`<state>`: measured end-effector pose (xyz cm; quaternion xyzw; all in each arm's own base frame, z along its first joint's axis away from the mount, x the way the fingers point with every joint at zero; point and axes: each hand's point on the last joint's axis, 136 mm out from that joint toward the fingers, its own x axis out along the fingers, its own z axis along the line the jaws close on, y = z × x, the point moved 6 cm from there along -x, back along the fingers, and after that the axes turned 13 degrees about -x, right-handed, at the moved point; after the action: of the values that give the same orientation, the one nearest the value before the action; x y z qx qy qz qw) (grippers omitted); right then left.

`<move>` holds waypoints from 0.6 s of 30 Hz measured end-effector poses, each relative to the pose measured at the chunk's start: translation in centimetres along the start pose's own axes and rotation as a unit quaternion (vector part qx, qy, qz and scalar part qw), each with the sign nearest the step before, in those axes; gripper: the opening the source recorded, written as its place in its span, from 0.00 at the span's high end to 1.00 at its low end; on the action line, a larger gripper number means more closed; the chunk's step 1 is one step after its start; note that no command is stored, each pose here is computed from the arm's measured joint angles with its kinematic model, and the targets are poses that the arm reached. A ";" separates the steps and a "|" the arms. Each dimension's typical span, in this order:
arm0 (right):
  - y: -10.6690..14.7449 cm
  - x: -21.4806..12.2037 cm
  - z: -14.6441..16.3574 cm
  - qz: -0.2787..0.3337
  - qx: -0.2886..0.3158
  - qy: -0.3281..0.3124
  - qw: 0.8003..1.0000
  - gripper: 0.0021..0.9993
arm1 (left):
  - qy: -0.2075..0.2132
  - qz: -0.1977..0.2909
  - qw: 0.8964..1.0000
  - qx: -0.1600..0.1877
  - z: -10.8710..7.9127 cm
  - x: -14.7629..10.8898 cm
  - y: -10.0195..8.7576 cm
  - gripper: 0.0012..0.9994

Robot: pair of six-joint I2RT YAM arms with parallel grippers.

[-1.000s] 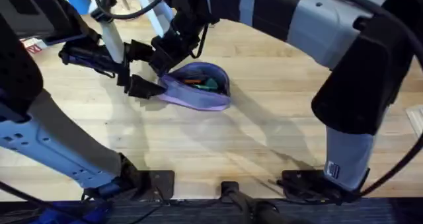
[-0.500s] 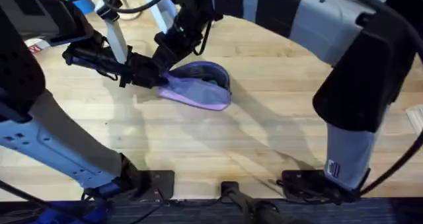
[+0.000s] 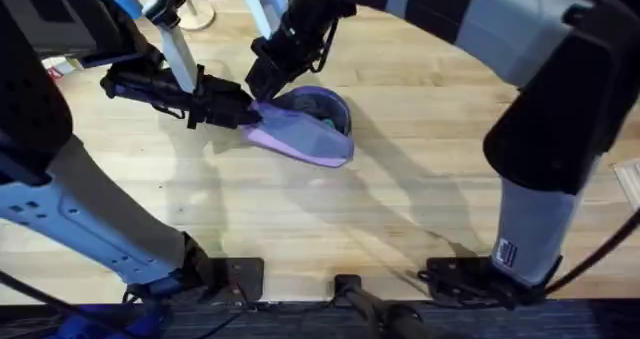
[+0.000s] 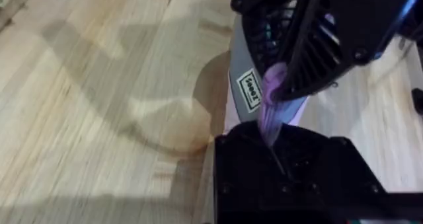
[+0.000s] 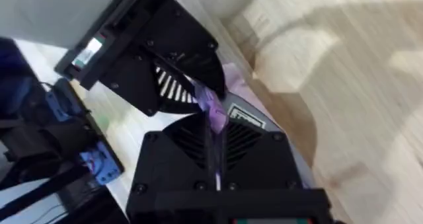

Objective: Unzip the bag, pick up the pens from the table one at a time and place them inside, then zip the bag closed.

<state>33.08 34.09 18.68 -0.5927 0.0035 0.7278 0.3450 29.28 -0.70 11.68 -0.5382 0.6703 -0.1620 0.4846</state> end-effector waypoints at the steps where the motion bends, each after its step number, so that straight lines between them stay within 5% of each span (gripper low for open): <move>1: 0.1 -0.4 0.0 0.001 -0.003 0.008 1.000 0.97 | 0.001 -0.005 1.000 0.000 0.0 0.0 -0.1 0.96; 18: 1.6 -2.5 -1.2 0.033 -0.019 0.058 0.998 0.97 | 0.006 -0.025 1.000 0.000 -0.2 0.2 -0.7 0.96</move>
<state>33.45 31.17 19.89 -0.6398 0.0297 0.7033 0.3085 29.53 -1.19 12.19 -0.5540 0.6596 -0.1774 0.4760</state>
